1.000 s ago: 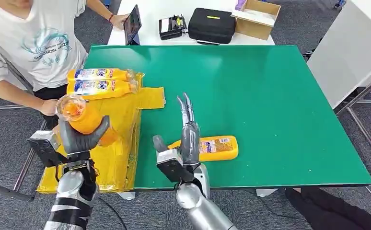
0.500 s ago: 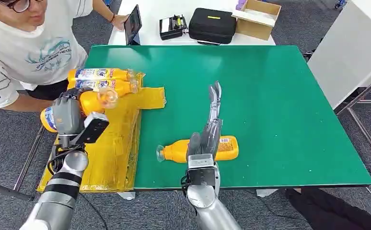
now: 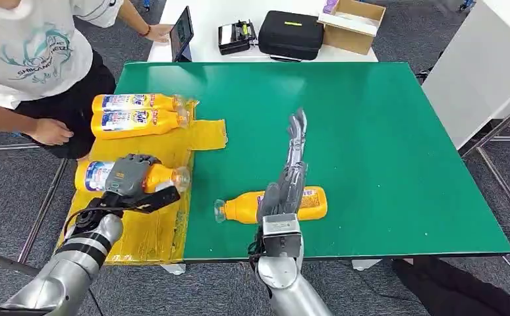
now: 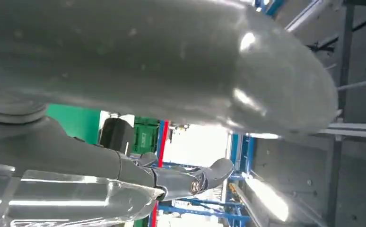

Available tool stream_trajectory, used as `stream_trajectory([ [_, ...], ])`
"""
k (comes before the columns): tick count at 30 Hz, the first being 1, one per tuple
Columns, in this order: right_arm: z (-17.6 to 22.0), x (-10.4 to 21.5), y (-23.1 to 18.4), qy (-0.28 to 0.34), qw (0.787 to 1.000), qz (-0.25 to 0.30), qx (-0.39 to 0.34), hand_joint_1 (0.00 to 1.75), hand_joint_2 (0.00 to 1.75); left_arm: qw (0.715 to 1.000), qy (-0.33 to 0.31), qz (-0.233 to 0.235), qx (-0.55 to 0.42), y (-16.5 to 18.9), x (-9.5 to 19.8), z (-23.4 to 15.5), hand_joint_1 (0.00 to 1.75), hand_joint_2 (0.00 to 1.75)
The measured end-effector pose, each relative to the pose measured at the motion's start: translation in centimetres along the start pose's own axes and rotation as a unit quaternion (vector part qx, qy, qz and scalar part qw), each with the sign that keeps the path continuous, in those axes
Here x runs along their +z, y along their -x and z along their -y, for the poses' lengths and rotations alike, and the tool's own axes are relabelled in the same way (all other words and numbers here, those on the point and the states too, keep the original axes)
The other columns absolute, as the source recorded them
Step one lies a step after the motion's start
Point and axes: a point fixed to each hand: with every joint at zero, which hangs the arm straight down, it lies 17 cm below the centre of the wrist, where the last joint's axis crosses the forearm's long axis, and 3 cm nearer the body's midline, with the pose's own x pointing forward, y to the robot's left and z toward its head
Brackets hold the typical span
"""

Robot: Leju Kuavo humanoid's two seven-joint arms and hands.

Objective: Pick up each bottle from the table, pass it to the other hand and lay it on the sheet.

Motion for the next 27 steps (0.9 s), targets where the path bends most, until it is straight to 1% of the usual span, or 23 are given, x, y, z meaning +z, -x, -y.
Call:
stream_trajectory([
  [4, -0.6, 0.4, 0.5, -0.012, 1.0, -0.011, -0.016, 0.0, 0.0, 0.999, 0.049, 0.013, 0.001, 0.6, 1.3, 2.4, 1.75, 1.75],
  [10, -1.2, 0.9, 1.0, -0.026, 0.999, -0.018, -0.023, 0.0, 0.0, 0.996, 0.091, 0.019, 0.015, 1.1, 1.9, 3.7, 1.75, 1.75],
  [17, -1.7, 1.4, 1.6, -0.035, 0.999, -0.026, -0.026, 0.0, 0.0, 0.994, 0.109, 0.023, 0.025, 1.3, 2.4, 4.3, 1.75, 1.75],
  [18, -1.7, 1.5, 1.6, -0.036, 0.999, -0.027, -0.026, 0.0, 0.0, 0.993, 0.109, 0.023, 0.025, 1.3, 2.4, 4.3, 1.33, 1.75],
  [19, -1.8, 1.5, 1.6, -0.037, 0.999, -0.028, -0.027, 0.0, 0.0, 0.993, 0.11, 0.022, 0.025, 1.3, 2.4, 4.3, 0.07, 1.75],
  [20, -1.9, 1.6, 1.7, -0.039, 0.998, -0.028, -0.028, 0.0, 0.0, 0.993, 0.112, 0.021, 0.03, 1.3, 2.5, 4.4, 0.0, 1.75],
  [21, -1.9, 1.6, 1.8, -0.04, 0.998, -0.029, -0.028, 0.0, 0.0, 0.992, 0.116, 0.02, 0.036, 1.3, 2.5, 4.5, 0.0, 0.0],
  [25, -2.3, 1.8, 1.9, -0.046, 0.998, -0.032, -0.032, 0.0, 0.0, 0.983, 0.152, 0.023, 0.1, 0.7, 3.2, 5.6, 0.0, 0.0],
  [27, -2.5, 1.9, 2.0, -0.05, 0.998, -0.034, -0.034, 0.0, 0.0, 0.981, 0.158, 0.025, 0.109, 0.8, 3.3, 5.6, 0.0, 0.0],
])
